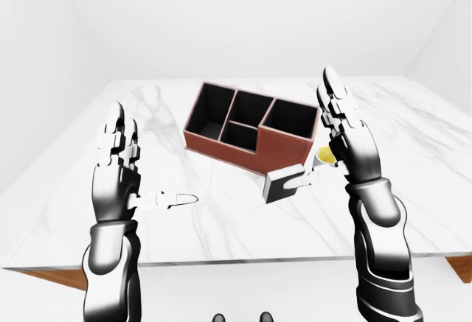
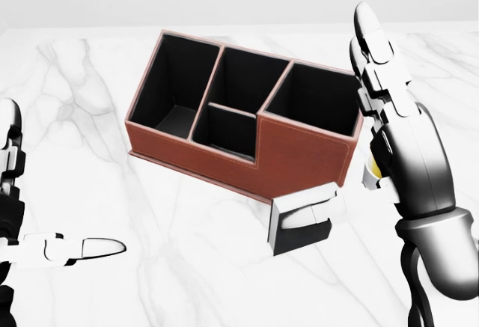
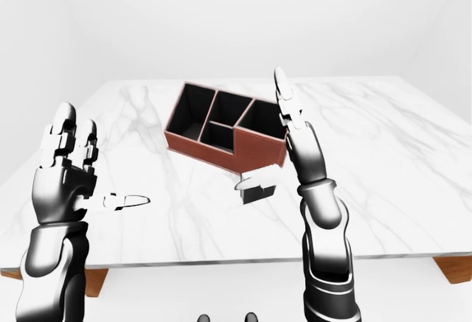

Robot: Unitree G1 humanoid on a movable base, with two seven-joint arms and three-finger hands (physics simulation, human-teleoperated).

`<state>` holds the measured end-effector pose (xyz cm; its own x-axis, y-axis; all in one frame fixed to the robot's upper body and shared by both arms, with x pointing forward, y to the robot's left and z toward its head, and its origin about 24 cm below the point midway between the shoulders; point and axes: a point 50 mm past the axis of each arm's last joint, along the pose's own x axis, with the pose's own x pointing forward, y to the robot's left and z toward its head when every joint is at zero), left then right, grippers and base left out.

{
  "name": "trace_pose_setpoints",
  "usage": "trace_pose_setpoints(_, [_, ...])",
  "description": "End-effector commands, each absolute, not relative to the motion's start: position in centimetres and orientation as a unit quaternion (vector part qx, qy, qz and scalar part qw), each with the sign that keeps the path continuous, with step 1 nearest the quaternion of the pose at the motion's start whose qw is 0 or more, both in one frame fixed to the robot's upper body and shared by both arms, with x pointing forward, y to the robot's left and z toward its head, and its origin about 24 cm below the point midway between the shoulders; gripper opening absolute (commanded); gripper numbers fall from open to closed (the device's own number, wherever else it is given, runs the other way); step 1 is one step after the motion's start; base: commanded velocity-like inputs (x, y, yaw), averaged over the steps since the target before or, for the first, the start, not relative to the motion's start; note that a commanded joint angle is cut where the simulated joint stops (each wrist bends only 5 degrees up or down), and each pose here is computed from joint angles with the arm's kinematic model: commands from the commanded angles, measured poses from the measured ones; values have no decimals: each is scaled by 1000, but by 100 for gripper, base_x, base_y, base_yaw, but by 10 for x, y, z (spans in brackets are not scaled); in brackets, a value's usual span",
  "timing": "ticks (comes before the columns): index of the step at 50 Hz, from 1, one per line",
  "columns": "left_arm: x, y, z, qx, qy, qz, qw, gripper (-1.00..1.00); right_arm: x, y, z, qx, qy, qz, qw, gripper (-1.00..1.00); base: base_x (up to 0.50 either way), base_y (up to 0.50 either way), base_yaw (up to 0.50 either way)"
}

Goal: Pick up the book and place it in the right compartment of the caddy.

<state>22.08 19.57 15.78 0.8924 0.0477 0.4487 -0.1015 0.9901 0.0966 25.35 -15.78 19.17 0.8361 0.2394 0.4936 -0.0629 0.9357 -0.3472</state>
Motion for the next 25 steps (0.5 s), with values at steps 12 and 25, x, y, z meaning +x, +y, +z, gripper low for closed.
trace_pose_setpoints(12, [221, 195, 158, 58, -225, 38, 972, 100, 257, -157, 186, -160, -261, 82, 949, 100, 19, 0, 0])
trace_pose_setpoints(25, [220, 194, 160, 60, -228, 38, 971, 100, 259, -158, 182, -159, -252, 81, 951, 100, 19, 0, 0])
